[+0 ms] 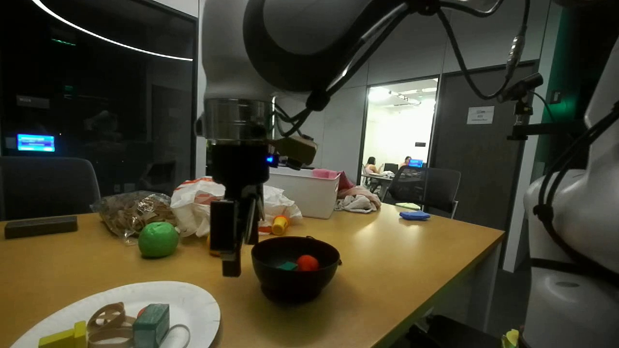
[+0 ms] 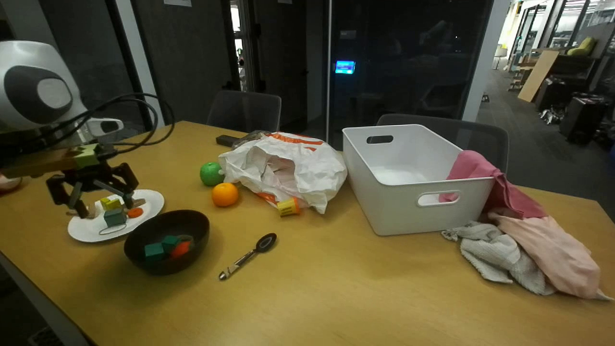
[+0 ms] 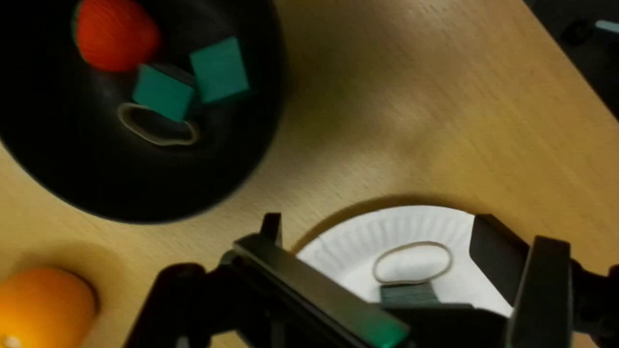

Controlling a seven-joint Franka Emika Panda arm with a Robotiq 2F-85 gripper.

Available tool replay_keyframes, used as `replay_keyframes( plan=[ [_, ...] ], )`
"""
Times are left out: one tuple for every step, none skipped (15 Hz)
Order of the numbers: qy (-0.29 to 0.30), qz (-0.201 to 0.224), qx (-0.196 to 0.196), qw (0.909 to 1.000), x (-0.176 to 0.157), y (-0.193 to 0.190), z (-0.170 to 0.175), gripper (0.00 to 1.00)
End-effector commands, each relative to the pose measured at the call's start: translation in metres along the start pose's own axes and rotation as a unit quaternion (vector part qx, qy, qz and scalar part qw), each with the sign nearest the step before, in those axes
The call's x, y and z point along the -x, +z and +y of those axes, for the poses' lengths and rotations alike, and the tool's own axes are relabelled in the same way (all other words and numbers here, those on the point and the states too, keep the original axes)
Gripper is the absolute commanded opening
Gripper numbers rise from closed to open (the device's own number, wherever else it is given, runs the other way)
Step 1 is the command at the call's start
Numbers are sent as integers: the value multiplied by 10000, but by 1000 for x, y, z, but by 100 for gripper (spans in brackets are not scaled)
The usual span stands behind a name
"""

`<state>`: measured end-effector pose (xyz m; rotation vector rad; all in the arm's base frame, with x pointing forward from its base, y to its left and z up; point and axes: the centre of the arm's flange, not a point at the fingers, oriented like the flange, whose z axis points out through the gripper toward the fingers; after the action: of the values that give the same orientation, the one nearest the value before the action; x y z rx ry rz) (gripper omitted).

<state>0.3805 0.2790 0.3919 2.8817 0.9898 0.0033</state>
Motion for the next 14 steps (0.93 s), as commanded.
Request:
replay_keyframes(
  plan=[
    [-674, 32, -92, 9977, -47, -6, -53, 100],
    [-785, 1, -112, 9968, -56, -5, -65, 100],
    [-895, -48, -106, 9959, -67, 0, -75, 100],
    [-979, -93, -80, 9951, -75, 5, -81, 100],
    [-1056, -158, -33, 9943, -85, 13, -84, 100],
    [-1121, -212, 5, 9935, -95, 21, -85, 100],
    [-1186, -255, 32, 9926, -104, 28, -84, 100],
    [-1282, -274, 86, 9913, -113, 34, -83, 100],
    [-1363, -284, 124, 9902, -120, 39, -83, 100],
    [-1472, -265, 175, 9886, -128, 43, -84, 100],
    [-1587, -225, 171, 9869, -135, 43, -86, 100],
    [-1720, -159, 170, 9848, -141, 42, -91, 100],
    [-1804, -117, 185, 9833, -147, 40, -95, 100],
    [-1915, -50, 173, 9813, -152, 38, -100, 100]
  ],
)
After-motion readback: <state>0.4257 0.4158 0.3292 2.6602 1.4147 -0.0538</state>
